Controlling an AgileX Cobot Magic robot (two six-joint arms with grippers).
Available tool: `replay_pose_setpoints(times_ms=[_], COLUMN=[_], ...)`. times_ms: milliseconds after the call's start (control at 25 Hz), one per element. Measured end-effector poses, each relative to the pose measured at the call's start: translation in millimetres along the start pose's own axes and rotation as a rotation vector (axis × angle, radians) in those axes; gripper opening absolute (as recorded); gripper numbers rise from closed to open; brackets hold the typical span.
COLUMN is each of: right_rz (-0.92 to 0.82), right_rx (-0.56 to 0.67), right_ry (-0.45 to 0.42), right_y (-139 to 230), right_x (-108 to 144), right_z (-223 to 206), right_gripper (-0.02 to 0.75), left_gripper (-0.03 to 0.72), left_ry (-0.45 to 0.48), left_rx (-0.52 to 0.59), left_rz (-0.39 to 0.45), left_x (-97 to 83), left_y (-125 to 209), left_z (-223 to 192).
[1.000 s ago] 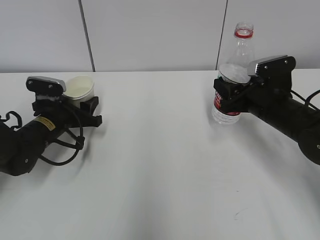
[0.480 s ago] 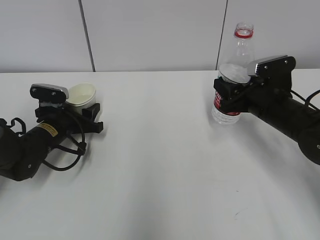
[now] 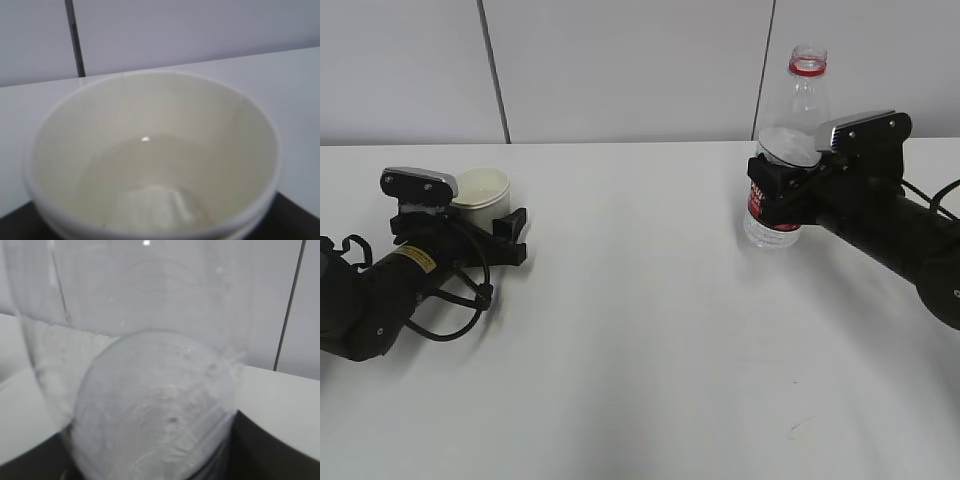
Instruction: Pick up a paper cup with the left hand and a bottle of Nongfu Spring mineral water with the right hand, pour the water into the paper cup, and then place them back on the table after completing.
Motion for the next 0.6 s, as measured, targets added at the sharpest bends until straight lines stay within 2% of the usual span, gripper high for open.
replay_pose_setpoints(times_ms=[360,600], right_rz=[0.0,0.0], right_rx=[0.0,0.0], right_ry=[0.0,0.0], right_y=[0.0,0.0], right_x=[0.0,0.0], right_z=[0.0,0.0], right_gripper=[0.389,0.389], left_gripper=[0.538,0.538], left_ry=[-0.032,-0.035], left_rx=[0.023,0.027], left_rz=[0.016,0.019], left_x=[5.1,2.9], left_y=[5.2,-5.6], left_z=[7.2,27.0])
Point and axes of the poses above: a point on each arm's last joint axis where the gripper is mounted, z pointing back along that axis away from the gripper, x along the wrist's bending axis when the last joint is at zero, y = z × x, the point moved 10 cm from there along -z, pointing out along that axis toward the gripper, and after that the axes turned 2 degrees about z, right-handed, at the moved point
